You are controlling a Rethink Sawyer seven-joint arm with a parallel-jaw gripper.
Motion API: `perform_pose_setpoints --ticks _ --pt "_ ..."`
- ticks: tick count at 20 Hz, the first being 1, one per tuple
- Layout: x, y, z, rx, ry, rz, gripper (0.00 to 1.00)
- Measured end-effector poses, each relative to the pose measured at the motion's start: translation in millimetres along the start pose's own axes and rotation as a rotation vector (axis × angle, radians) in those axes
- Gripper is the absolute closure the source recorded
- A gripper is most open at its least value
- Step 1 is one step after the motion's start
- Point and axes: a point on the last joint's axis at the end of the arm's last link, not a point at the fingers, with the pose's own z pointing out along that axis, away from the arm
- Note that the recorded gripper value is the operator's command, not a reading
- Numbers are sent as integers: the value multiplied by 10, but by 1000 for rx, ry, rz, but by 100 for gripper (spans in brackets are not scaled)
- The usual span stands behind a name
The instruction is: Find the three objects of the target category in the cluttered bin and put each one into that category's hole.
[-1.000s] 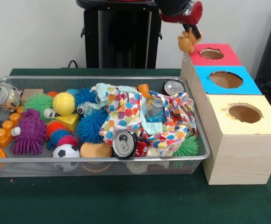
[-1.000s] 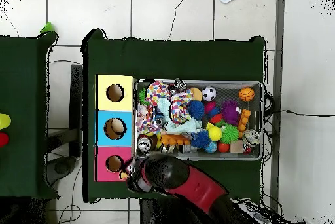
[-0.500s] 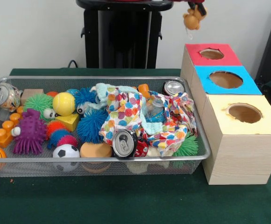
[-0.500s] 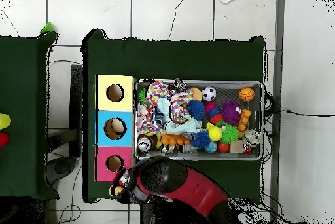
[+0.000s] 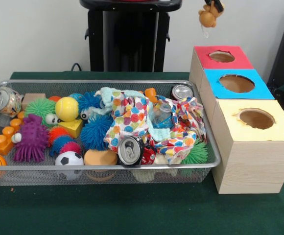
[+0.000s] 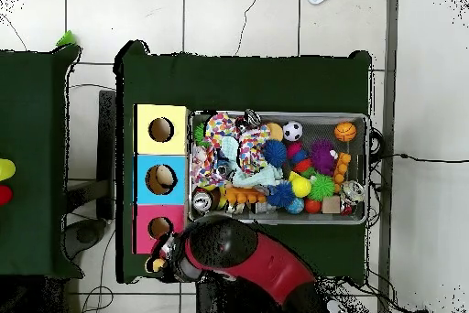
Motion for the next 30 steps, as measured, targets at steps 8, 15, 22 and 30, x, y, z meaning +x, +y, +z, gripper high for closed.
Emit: perform_pose_setpoints --ticks 8,15,22,30 --pt "-94 46 85 -34 12 48 100" --pt "-217 40 190 -52 -17 72 100" --pt "-315 42 210 -72 -44 83 100" --pt "-422 87 135 -110 -77 104 100"
